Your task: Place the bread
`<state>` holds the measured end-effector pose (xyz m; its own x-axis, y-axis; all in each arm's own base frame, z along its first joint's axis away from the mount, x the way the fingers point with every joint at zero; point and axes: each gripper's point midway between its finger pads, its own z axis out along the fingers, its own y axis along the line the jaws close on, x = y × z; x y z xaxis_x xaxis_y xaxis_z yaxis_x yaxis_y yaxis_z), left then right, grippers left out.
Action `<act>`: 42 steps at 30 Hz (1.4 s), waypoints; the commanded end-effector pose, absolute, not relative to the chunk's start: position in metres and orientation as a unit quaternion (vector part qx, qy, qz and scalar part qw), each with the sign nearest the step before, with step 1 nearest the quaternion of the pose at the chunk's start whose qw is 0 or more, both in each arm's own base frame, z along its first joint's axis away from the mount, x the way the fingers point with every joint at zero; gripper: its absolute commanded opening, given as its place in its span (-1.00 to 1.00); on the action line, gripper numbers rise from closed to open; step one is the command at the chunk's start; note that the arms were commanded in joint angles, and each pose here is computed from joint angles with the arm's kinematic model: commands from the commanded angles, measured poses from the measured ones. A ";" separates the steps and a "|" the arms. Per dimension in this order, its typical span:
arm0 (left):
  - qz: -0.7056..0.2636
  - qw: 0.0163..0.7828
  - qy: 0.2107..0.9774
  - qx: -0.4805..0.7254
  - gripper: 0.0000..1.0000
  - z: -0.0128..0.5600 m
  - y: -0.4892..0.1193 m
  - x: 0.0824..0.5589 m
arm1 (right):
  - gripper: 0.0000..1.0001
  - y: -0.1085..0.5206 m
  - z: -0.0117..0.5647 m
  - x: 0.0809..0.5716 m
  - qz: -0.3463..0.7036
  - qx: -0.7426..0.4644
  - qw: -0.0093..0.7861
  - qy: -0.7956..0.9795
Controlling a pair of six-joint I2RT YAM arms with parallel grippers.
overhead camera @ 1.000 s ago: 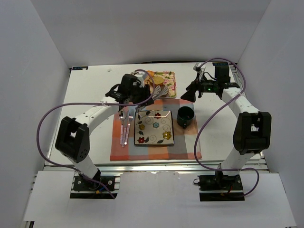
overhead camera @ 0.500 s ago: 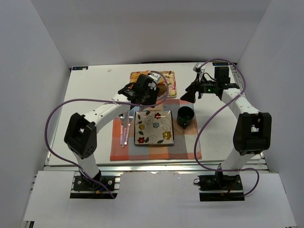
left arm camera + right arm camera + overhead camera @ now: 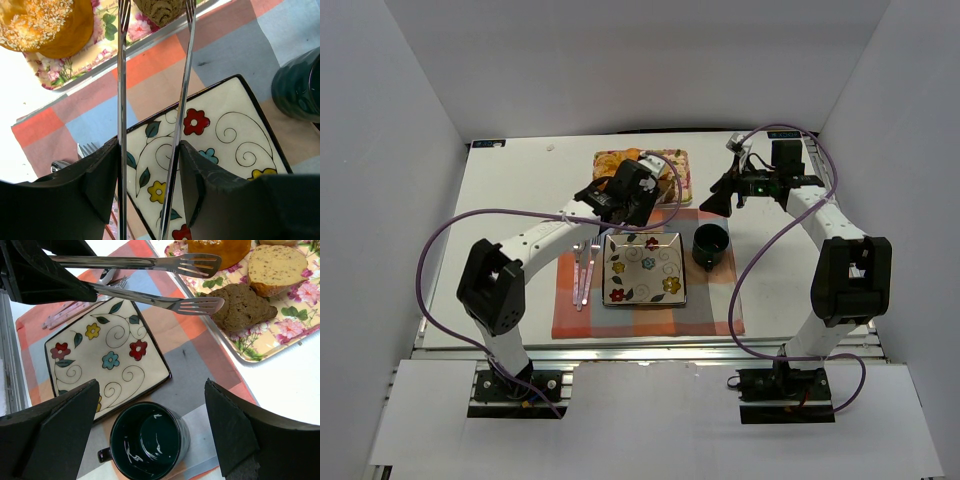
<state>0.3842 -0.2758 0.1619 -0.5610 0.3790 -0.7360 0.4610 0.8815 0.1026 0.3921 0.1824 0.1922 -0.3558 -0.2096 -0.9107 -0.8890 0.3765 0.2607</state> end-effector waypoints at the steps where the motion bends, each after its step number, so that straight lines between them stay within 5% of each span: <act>1: -0.051 0.431 0.869 0.238 0.17 0.182 -0.283 0.393 | 0.79 0.183 0.208 0.391 0.406 -0.393 0.439 0.698; 18: -0.044 0.418 0.873 0.250 0.11 0.164 -0.286 0.395 | 0.79 0.182 0.208 0.391 0.408 -0.393 0.439 0.698; 27: -0.051 0.408 0.876 0.252 -0.16 0.157 -0.286 0.390 | 0.79 0.183 0.207 0.390 0.410 -0.392 0.438 0.697; 33: -0.067 0.417 0.873 0.246 -0.64 0.165 -0.289 0.389 | 0.79 0.184 0.209 0.389 0.412 -0.392 0.438 0.696; 42: -0.113 0.462 0.853 0.216 -0.90 0.206 -0.293 0.383 | 0.79 0.184 0.210 0.389 0.414 -0.391 0.438 0.695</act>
